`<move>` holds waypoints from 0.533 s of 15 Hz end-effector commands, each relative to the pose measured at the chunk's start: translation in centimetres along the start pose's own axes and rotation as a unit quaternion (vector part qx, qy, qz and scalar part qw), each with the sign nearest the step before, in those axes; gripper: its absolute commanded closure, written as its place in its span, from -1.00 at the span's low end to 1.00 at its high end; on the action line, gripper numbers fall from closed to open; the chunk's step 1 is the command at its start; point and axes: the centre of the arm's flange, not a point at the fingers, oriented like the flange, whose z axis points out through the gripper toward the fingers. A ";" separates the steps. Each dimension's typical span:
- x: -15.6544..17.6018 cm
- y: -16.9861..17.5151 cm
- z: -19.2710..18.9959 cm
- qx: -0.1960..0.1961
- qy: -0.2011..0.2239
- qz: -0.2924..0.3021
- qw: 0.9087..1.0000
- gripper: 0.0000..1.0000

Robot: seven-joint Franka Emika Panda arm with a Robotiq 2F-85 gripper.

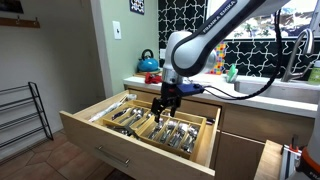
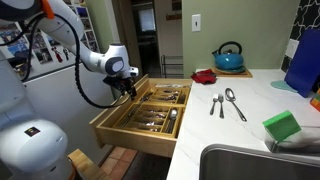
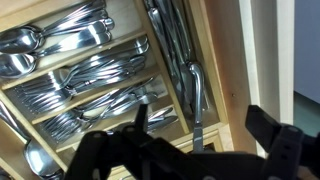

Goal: Remove the knife from the drawer

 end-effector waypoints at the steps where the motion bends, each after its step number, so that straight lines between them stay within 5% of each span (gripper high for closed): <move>1: 0.7 -0.6 0.6 0.002 0.001 0.000 1.000 -1.00; 8: 3.3 -3.6 5.0 -0.035 0.013 -0.027 0.999 -1.00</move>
